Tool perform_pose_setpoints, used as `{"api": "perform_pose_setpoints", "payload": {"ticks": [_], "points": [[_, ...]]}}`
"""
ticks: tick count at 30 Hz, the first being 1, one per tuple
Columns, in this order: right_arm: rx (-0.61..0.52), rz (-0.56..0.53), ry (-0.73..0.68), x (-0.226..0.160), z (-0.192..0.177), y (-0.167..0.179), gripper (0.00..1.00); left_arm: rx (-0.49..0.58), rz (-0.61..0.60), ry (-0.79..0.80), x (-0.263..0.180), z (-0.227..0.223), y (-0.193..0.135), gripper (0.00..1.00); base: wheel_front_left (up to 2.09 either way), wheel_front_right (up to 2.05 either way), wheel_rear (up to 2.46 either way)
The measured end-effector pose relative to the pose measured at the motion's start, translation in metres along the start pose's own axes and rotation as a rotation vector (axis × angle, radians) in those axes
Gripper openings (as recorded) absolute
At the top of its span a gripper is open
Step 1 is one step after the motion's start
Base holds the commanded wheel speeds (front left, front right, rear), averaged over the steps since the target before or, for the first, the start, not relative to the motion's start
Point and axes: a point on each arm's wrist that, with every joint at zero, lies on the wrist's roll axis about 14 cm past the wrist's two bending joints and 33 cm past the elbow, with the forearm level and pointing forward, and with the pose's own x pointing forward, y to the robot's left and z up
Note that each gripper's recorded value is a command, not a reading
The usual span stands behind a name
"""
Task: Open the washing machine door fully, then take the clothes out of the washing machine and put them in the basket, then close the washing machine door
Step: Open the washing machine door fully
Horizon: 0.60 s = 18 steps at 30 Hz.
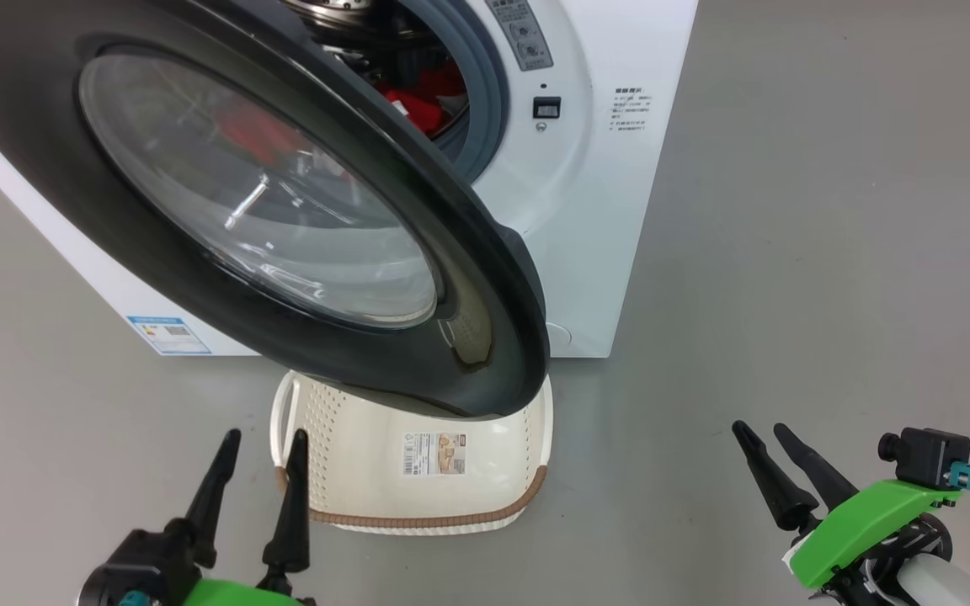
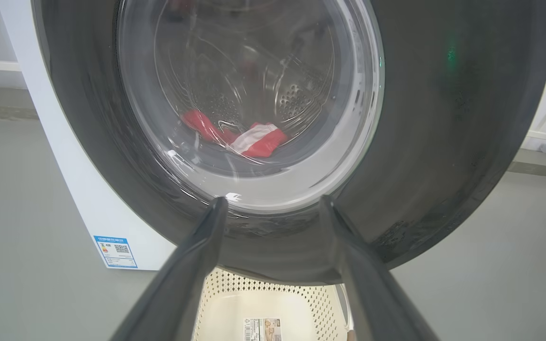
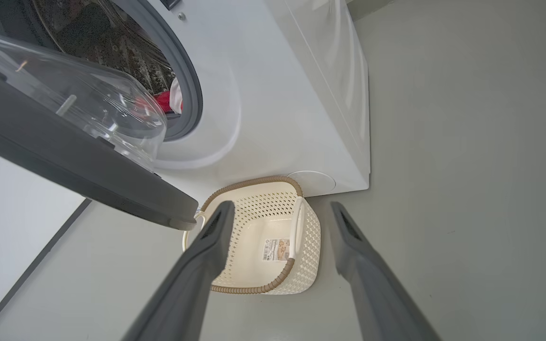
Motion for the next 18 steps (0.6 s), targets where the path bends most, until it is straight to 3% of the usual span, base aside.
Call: {"api": "perform_pose_setpoints", "payload": {"ticks": [18], "points": [[-0.249,-0.076,-0.274,-0.029,0.049,-0.007,1.0,0.019,0.006,0.007,-0.001,-0.002,0.003,1.0,0.0,0.0,0.0]]}}
